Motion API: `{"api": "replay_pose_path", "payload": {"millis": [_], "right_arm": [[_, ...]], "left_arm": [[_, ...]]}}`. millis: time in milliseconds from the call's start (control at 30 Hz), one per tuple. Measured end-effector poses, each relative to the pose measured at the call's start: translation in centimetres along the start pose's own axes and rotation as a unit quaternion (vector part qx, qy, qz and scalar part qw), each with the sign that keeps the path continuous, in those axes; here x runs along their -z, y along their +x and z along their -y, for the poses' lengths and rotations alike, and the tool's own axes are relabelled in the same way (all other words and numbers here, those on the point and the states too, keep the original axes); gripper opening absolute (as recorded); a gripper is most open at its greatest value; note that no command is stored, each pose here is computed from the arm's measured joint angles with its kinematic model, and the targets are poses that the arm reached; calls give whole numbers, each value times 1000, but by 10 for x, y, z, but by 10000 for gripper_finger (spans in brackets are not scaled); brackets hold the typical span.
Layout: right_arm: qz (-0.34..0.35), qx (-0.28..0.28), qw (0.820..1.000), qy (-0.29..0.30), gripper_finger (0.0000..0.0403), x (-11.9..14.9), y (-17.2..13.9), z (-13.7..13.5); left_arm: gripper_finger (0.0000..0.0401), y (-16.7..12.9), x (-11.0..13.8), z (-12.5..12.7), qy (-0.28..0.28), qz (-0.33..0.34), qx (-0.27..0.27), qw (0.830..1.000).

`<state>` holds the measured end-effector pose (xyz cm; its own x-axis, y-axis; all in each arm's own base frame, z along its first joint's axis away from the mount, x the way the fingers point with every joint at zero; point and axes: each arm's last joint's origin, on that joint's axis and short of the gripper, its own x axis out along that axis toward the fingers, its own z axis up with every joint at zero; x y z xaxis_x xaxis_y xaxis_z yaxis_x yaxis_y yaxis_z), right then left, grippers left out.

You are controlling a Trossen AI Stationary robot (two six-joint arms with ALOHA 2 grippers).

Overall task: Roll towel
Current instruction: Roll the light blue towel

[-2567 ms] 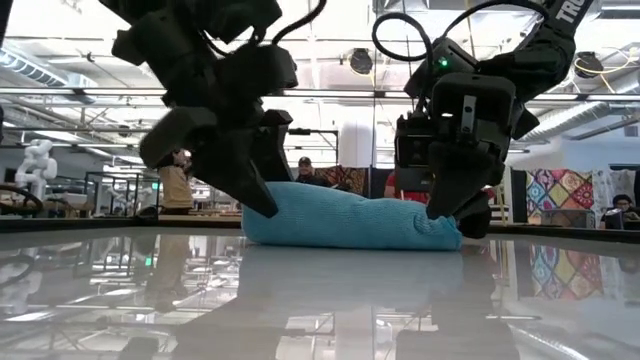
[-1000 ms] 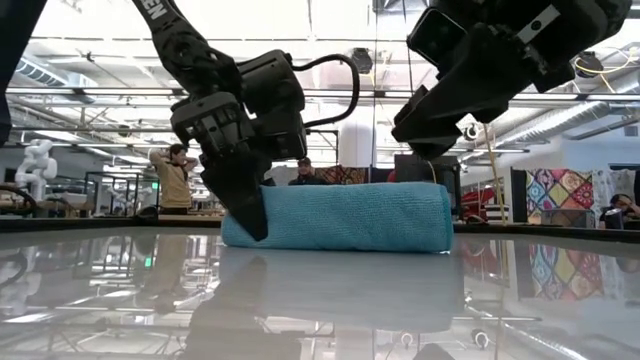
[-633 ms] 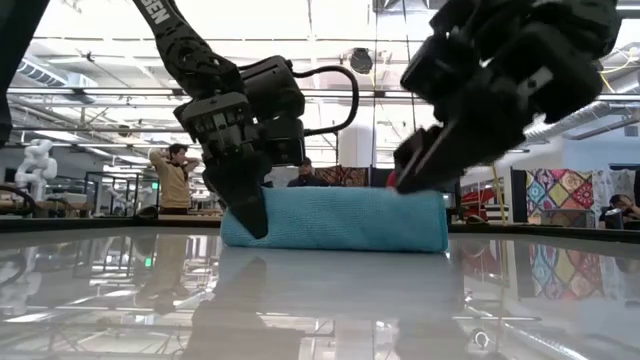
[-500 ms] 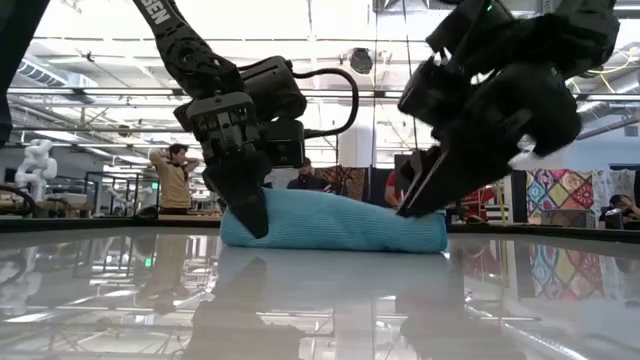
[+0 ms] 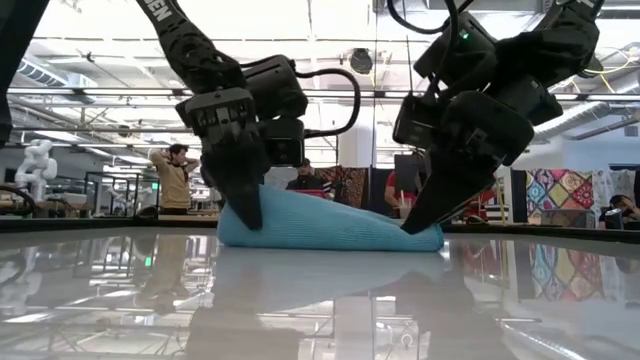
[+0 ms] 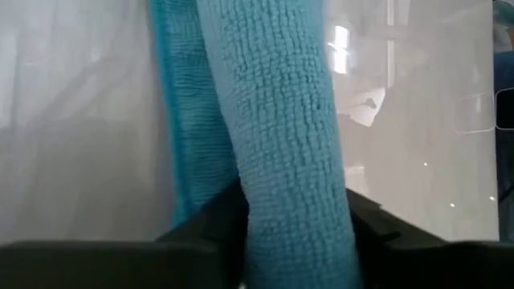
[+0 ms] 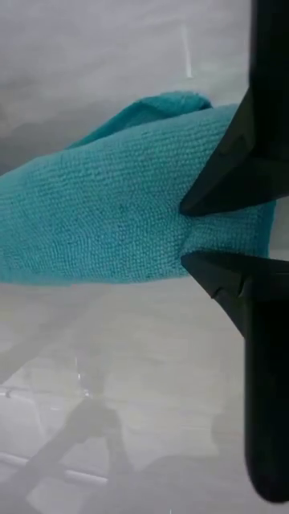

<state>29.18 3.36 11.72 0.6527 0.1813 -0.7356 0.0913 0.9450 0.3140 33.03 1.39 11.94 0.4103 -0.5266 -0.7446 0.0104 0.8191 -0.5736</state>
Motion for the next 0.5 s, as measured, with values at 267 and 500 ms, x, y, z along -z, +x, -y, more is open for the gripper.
{"api": "replay_pose_path", "payload": {"millis": [267, 500], "right_arm": [[-5, 6, 999, 33, 84, 1, 0, 1], [-7, 9, 998, 67, 84, 2, 0, 1]], "left_arm": [[226, -24, -25, 14, 19, -25, -72, 997], [228, -55, -34, 57, 62, -10, -114, 991]]}}
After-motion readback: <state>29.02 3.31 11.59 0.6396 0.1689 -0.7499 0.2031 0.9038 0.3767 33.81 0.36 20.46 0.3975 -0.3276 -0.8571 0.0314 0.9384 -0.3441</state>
